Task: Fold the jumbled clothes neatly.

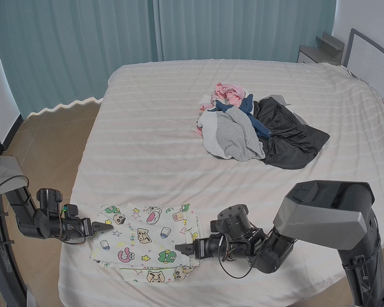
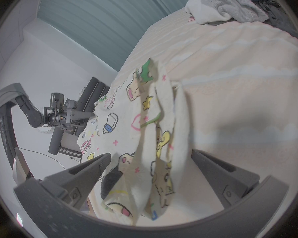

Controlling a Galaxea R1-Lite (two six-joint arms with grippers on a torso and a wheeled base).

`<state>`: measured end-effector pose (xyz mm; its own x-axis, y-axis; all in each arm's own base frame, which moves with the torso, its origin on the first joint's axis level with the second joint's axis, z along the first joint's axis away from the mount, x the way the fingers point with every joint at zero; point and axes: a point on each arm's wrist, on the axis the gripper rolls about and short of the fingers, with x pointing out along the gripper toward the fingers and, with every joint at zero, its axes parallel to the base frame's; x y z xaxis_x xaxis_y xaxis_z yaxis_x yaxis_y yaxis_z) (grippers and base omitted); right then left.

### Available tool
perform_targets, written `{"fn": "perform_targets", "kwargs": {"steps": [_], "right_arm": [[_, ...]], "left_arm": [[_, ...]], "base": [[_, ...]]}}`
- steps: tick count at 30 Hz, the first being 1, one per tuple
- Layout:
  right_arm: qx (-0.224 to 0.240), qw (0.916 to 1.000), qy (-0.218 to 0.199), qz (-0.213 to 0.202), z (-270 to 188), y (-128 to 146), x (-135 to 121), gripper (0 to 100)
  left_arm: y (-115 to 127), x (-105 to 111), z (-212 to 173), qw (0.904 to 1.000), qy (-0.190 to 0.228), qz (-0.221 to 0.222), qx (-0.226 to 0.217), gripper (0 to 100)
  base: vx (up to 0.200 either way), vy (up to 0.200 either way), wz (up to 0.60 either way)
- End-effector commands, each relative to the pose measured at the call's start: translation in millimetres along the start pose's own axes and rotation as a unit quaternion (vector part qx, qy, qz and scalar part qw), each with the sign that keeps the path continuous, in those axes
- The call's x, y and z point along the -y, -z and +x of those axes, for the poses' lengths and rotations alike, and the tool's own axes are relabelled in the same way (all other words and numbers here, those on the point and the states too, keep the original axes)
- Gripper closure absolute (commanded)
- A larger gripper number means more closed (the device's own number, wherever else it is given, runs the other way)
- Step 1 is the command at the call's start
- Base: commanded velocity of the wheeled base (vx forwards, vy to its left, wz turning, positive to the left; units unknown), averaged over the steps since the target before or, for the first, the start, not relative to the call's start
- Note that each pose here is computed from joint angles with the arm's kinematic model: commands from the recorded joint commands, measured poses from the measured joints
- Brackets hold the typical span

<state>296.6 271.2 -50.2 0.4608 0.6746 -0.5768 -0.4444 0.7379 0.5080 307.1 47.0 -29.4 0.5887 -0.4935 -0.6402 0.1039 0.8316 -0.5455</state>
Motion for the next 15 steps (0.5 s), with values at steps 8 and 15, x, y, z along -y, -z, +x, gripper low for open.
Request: {"fn": "perform_targets", "kwargs": {"steps": [8, 15], "right_arm": [[-0.004, 0.9998, -0.013, -0.012, 18.4, 8.7, -10.2, 0], [0.007, 0.9997, -0.018, -0.017, 20.9, 8.2, -17.9, 0]], "left_arm": [[0.9, 1.8, 3.1, 0.9999, 0.012, -0.009, -0.005, 0], [1.7, 3.8, 4.3, 0.9998, 0.014, -0.006, -0.008, 0]], "base": [[0.000, 0.000, 0.00], [0.000, 0.000, 0.00]]}}
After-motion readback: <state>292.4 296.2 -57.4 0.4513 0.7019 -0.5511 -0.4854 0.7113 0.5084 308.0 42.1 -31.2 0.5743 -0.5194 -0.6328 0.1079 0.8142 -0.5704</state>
